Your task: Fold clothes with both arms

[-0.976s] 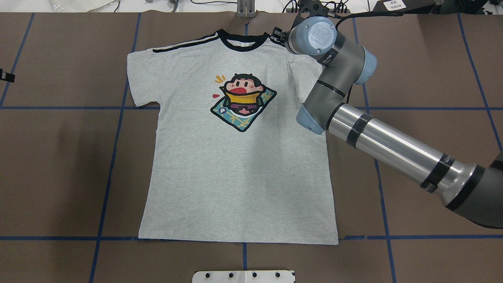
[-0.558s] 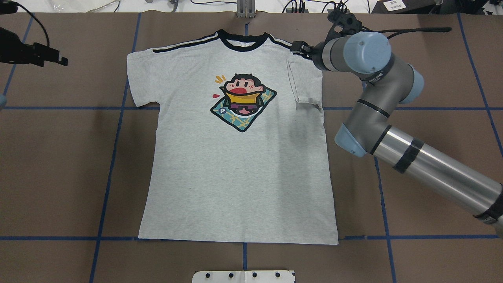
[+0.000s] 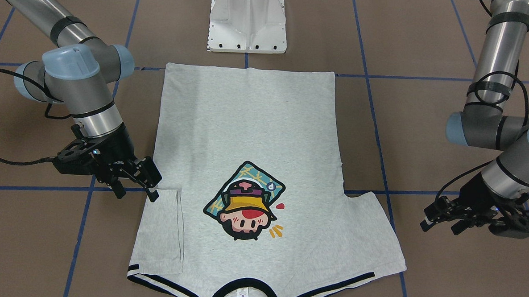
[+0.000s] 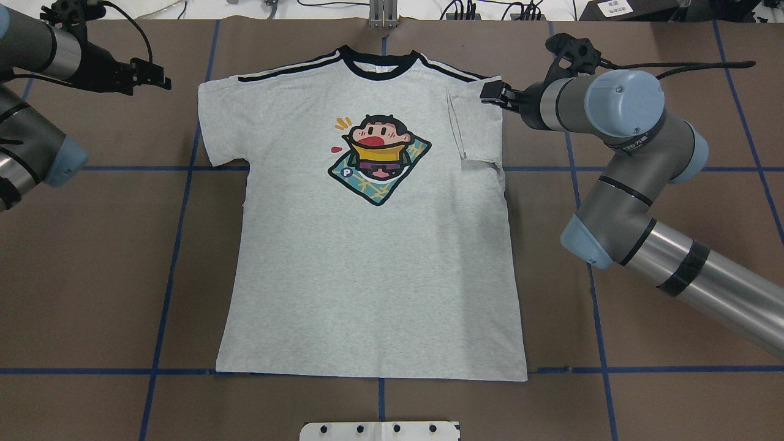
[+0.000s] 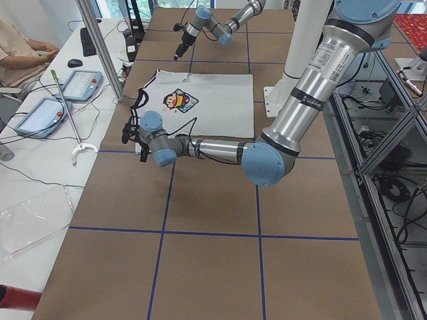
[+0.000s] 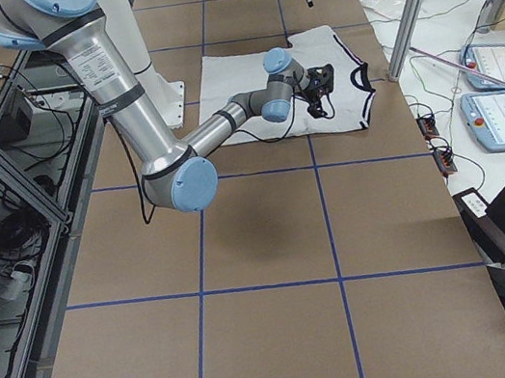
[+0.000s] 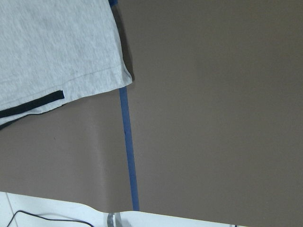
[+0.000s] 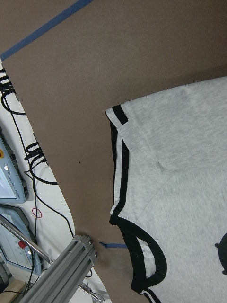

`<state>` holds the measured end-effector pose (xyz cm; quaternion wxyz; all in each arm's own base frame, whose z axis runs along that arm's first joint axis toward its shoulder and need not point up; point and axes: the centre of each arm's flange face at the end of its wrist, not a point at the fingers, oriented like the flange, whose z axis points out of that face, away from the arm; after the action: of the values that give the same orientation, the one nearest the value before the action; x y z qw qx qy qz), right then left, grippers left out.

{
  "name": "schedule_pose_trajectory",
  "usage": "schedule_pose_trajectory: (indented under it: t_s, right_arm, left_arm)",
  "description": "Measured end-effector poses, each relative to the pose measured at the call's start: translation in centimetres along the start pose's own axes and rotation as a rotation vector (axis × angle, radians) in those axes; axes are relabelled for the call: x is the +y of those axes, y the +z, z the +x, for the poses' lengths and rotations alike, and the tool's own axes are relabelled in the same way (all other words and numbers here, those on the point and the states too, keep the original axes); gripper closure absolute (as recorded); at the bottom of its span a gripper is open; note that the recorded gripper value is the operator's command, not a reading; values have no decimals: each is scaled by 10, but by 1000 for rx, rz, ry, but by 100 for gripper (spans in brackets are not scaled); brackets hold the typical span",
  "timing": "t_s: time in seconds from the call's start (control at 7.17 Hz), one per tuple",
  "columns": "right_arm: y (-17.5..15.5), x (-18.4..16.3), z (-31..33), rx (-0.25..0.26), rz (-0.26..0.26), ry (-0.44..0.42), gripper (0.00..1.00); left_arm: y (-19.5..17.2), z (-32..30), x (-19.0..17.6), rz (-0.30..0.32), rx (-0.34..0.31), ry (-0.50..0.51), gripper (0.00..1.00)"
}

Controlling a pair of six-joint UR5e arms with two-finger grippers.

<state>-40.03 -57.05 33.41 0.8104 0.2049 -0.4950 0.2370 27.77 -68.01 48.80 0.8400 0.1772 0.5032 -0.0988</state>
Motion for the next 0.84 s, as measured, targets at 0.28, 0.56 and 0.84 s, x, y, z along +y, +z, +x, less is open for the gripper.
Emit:
schedule_pose_trajectory:
  t_s: [0.28,0.56,0.84]
  right_arm:
    - [-4,1,7,-1,4,-1,0]
    - [-12,2,17,-1,8,0,0]
    - [-15,4,23,1,8,0,0]
  left_arm:
    - [46,42,9,86,-4,-175,1]
    - [71,44,9,153,-11,-277,7]
    - [83,42,2,194,-33,-300,18]
